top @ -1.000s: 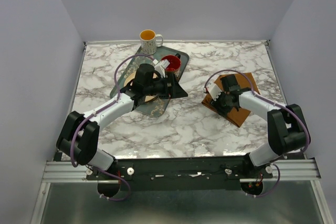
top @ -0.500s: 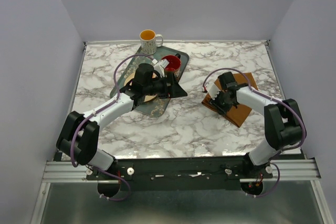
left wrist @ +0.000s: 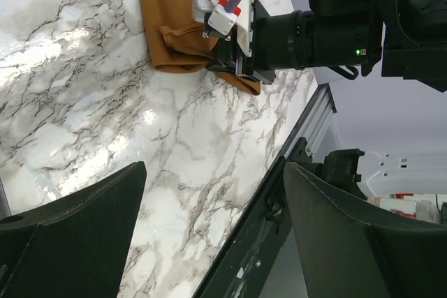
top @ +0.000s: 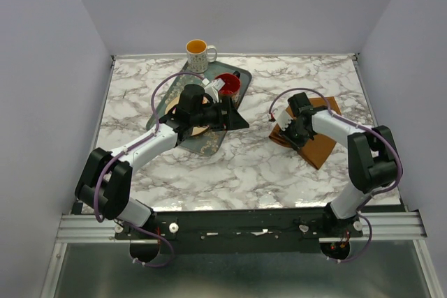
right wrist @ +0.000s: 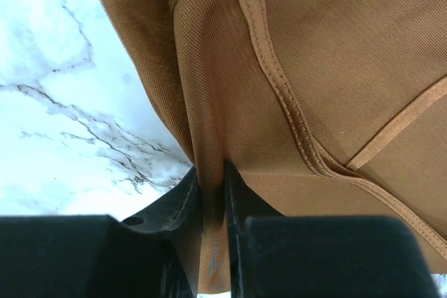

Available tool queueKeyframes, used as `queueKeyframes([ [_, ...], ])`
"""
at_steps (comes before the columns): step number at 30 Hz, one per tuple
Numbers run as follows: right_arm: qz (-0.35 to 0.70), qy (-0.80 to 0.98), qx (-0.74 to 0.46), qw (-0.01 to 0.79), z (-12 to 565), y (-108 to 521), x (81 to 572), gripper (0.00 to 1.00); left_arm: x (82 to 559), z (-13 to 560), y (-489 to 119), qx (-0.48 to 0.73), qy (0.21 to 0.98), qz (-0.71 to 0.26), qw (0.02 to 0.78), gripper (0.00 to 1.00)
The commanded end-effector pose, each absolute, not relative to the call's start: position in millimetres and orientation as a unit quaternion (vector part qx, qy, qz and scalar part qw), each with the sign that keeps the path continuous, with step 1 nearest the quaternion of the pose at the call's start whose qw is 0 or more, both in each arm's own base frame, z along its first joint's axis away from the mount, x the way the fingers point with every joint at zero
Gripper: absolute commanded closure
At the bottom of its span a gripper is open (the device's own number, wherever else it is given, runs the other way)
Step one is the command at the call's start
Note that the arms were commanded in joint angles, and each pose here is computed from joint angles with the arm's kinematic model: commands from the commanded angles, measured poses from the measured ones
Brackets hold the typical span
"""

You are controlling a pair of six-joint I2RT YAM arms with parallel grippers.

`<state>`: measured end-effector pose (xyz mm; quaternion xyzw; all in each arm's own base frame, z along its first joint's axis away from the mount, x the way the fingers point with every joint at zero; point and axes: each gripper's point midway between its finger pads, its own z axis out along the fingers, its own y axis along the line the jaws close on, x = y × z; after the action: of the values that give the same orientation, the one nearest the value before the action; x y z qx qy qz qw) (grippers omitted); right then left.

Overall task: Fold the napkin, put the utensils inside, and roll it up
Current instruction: Roll the napkin with the utensil

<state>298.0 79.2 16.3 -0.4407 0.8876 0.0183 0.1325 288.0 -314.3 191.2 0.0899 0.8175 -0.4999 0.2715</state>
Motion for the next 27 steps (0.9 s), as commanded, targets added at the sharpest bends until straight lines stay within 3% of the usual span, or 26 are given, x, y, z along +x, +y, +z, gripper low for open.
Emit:
queueKeyframes([
  [1,0.021,0.905,-0.421,0.067,-2.6,66.8,270.7,0.8,290.4,180.1,-310.7,0.089,0.825,-0.489,0.269,0.11],
  [11,0.092,0.908,-0.403,0.074,-0.4,94.6,269.9,0.99,294.1,162.9,-312.9,0.081,0.839,-0.478,0.247,0.12],
  [27,0.217,0.889,-0.393,0.086,17.4,130.2,270.4,1.0,294.9,129.0,-365.1,0.031,0.872,-0.452,0.185,0.24],
])
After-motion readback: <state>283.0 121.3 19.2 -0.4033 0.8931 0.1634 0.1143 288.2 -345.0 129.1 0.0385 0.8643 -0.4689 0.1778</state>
